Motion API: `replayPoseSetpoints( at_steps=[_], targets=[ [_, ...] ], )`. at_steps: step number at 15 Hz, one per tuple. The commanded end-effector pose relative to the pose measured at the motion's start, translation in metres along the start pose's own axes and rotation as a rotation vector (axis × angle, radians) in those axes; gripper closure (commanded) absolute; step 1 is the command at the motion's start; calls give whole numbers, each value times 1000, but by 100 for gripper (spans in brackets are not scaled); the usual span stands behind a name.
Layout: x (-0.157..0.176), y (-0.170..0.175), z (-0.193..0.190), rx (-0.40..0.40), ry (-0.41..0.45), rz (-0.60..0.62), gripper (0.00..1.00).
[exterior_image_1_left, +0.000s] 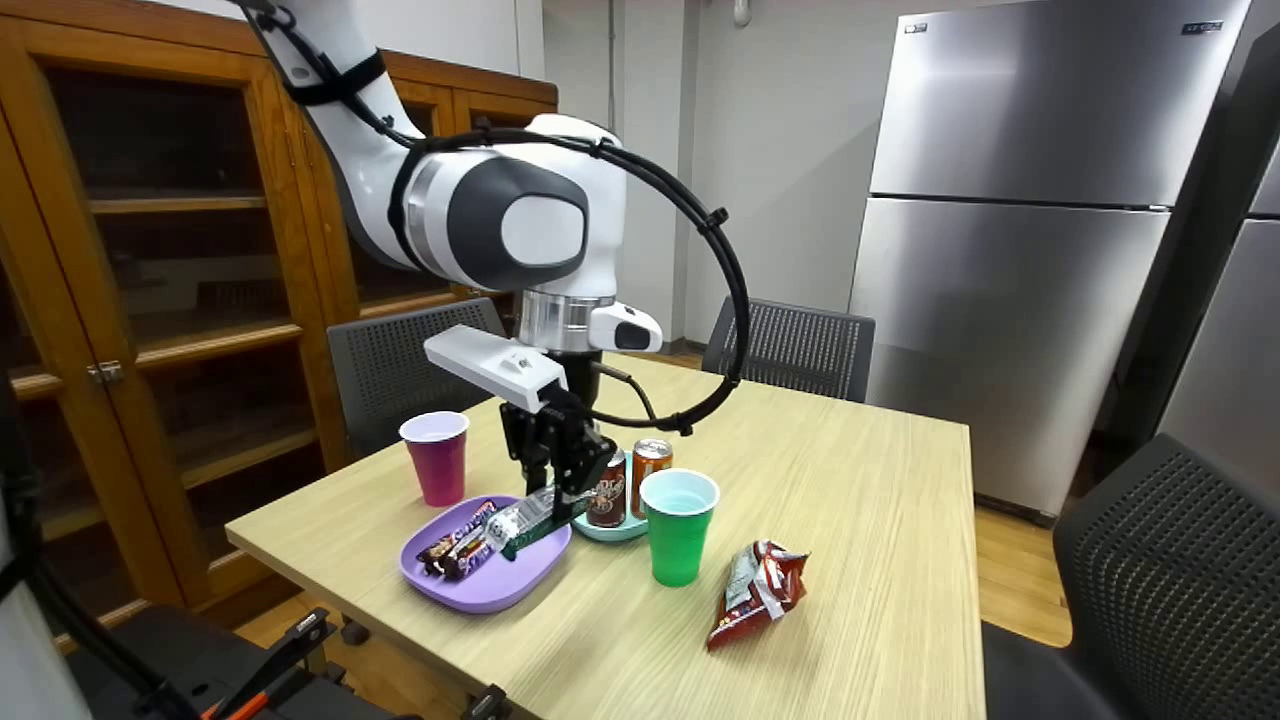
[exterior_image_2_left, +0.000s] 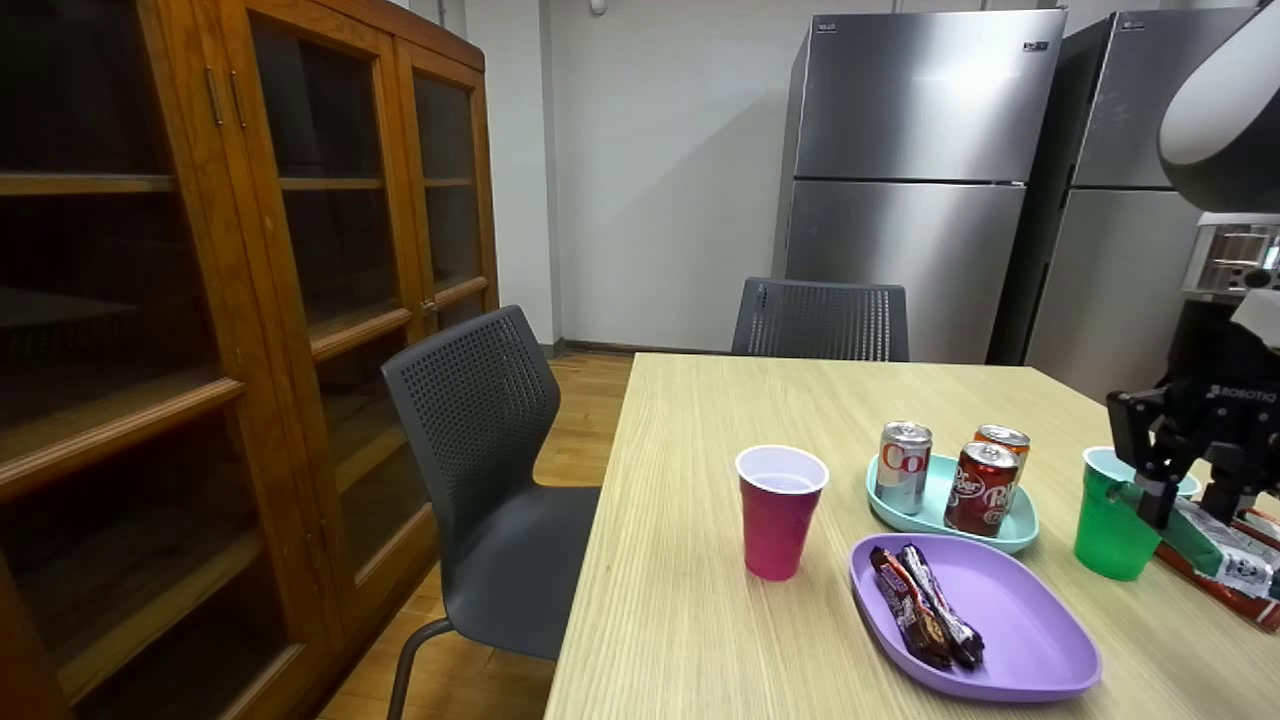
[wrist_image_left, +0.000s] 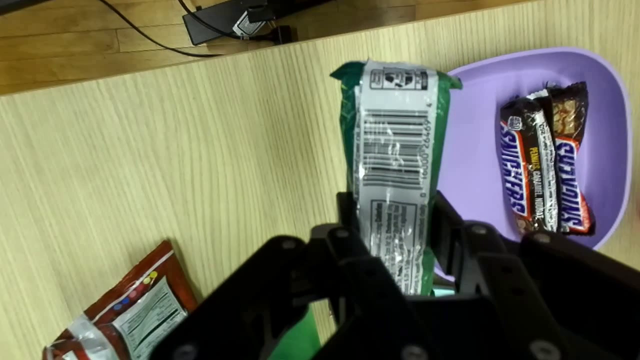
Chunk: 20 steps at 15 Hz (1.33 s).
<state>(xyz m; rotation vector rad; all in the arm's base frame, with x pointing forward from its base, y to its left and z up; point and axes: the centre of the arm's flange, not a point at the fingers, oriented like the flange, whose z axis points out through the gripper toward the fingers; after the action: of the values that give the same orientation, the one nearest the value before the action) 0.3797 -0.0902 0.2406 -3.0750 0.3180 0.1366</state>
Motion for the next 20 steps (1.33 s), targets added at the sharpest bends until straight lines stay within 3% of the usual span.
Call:
replayPoseSetpoints(
  at_steps=[1,11,20],
  targets=[
    [-7,-17,7,15,-1,-109,87],
    [8,-60,43,21,-70,-242,87],
    [37,-85,73,6,-47,-301,87]
  ],
)
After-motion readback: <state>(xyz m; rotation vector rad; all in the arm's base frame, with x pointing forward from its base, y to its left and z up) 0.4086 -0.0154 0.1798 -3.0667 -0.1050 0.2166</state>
